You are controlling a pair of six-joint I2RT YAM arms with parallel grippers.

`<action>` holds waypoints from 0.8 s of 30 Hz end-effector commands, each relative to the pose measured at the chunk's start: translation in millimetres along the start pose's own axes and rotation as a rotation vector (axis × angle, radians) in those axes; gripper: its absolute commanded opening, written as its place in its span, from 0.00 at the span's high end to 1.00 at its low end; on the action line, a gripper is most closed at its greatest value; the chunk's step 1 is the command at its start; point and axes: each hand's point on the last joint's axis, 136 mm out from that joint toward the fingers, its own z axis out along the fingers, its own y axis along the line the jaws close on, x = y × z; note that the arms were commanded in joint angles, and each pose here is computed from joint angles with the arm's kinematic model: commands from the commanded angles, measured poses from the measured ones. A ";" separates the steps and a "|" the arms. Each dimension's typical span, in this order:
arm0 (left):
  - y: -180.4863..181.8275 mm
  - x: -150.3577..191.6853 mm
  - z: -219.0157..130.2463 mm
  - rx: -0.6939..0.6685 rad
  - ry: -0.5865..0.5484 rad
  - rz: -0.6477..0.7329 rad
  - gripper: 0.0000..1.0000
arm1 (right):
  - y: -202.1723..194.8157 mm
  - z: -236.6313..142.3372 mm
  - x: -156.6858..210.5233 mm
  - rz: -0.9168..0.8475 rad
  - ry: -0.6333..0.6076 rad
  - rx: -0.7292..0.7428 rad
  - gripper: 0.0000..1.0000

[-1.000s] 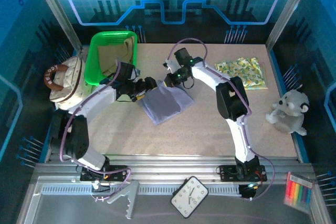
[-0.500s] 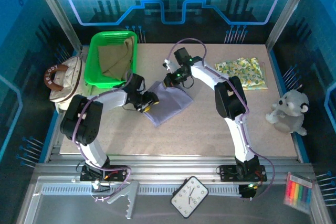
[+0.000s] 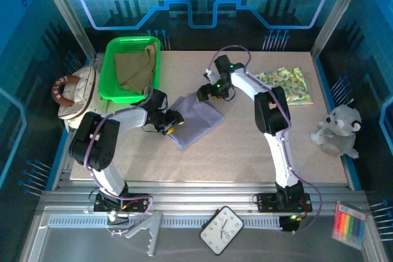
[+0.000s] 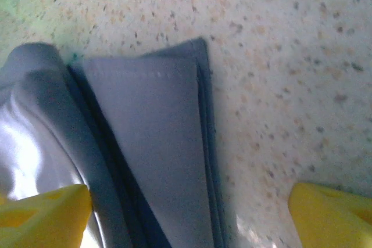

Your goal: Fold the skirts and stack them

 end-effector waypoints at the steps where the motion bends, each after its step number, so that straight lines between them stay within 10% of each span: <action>1: 46.8 8.4 11.6 -0.156 0.041 -0.062 0.44 | 20.5 -21.2 26.4 0.045 0.081 -0.167 0.10; 15: 54.4 10.9 13.5 -0.158 0.056 -0.062 0.44 | 36.3 9.8 65.9 0.147 0.247 -0.328 0.22; 24: 51.9 11.3 13.6 -0.127 0.055 -0.038 0.44 | 41.6 22.8 67.0 0.208 0.268 -0.425 0.70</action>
